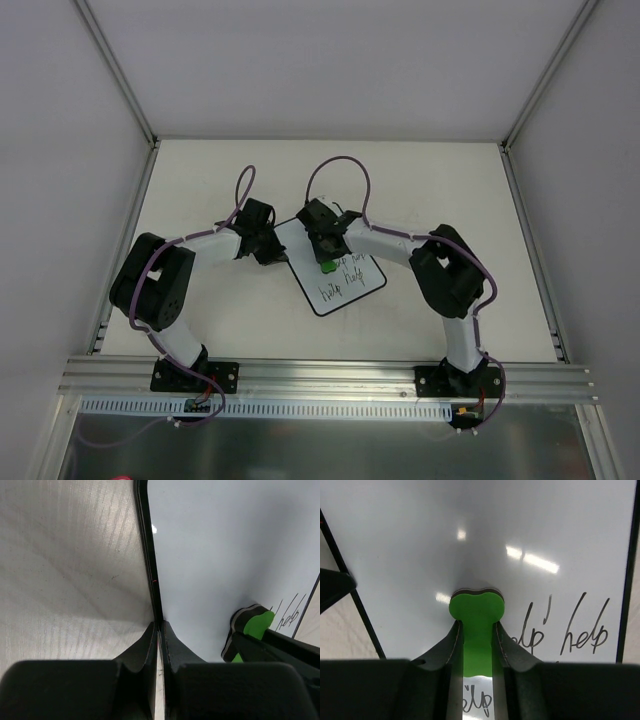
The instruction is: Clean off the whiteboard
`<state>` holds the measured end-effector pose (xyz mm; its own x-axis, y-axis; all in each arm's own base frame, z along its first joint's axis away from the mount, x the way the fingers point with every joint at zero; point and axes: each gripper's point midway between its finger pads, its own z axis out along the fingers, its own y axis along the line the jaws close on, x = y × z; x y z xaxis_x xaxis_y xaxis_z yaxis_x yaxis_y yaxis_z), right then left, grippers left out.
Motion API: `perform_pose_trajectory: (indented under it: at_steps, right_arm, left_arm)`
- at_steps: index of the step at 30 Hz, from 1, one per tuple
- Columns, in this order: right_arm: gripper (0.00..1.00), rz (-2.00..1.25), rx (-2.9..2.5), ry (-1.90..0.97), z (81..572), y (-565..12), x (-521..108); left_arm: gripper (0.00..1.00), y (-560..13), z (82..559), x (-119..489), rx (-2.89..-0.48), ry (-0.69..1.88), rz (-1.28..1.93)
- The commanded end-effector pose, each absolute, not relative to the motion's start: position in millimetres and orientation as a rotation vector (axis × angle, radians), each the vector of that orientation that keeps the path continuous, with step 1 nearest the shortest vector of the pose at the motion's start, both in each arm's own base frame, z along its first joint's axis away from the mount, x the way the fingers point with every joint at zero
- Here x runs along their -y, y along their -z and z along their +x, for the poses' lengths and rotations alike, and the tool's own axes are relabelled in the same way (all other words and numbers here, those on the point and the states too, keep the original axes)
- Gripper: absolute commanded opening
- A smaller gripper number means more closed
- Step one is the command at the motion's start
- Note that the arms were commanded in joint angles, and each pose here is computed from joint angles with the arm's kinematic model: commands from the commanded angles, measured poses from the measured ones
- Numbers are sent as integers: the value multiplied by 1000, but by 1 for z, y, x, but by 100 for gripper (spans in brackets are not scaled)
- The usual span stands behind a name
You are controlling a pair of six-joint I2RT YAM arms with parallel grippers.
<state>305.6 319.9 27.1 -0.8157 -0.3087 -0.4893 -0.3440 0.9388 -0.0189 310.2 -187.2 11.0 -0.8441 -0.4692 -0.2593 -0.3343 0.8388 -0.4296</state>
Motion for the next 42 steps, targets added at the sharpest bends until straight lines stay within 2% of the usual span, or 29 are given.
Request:
perform_pose_trajectory:
  at_steps: [1,15,23,31,42]
  right_arm:
    - [0,-459,-2609,-19,317,-18,-301]
    - [0,-262,-2658,122,346,-8,-226]
    - [0,-367,-2668,0,328,-9,-263]
    - [0,-518,-2673,-157,280,-6,-325]
    - [0,-356,-2689,13,299,0,-261]
  left_arm:
    - [0,40,240,139,-2923,160,-579]
    - [0,42,237,133,-2927,151,-589]
    - [0,41,238,134,-2926,152,-586]
    - [0,41,238,139,-2939,188,-585]
    - [0,41,236,137,-2944,187,-585]
